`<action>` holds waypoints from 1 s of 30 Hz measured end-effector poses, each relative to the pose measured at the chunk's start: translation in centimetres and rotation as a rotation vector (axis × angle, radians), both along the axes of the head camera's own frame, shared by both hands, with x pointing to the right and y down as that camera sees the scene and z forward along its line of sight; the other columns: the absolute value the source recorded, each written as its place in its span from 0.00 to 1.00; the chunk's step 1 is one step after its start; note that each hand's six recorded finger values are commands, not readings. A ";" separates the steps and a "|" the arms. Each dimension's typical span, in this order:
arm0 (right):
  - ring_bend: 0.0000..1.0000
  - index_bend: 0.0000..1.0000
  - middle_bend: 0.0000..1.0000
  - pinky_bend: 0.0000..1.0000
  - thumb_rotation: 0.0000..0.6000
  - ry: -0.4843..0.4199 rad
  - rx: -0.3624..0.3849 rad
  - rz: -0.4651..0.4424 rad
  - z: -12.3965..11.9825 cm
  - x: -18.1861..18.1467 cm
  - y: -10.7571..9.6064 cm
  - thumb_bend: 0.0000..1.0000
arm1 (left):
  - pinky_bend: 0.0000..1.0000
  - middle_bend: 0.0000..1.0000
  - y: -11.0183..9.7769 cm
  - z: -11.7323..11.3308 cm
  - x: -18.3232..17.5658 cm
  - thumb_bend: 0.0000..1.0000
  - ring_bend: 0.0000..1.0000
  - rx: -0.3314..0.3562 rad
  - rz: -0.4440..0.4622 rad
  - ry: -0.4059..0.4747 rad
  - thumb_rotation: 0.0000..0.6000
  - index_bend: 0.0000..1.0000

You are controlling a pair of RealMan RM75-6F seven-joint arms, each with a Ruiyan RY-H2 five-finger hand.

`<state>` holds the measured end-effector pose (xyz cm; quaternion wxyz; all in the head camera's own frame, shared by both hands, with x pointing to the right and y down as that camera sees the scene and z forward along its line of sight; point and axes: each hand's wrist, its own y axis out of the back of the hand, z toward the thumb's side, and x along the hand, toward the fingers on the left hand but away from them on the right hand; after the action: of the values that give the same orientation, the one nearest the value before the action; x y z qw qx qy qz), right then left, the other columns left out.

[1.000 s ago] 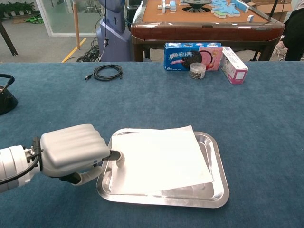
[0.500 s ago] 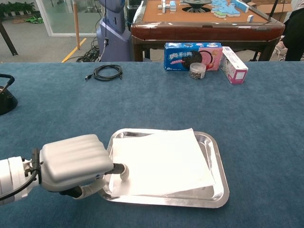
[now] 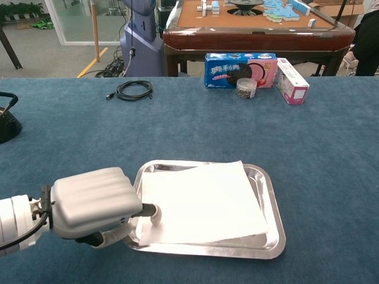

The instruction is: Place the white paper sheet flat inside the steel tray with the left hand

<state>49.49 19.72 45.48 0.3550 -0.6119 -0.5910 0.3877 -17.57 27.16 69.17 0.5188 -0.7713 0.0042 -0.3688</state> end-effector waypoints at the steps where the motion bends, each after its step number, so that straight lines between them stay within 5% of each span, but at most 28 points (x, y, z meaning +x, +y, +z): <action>1: 0.36 0.48 0.50 0.32 1.00 0.000 0.000 0.000 0.0 0.0 0.0 0.26 | 1.00 1.00 -0.1 0.1 -0.1 0.58 1.00 0.001 -0.002 -0.004 1.00 0.31; 30: 0.36 0.48 0.50 0.32 1.00 -0.005 0.002 0.006 -0.1 0.2 0.0 0.26 | 1.00 1.00 -0.3 0.2 -0.2 0.58 1.00 0.010 0.007 -0.002 1.00 0.31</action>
<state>49.70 19.69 45.40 0.3530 -0.6106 -0.5942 0.3867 -17.74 26.88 69.38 0.5241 -0.7681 0.0027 -0.3678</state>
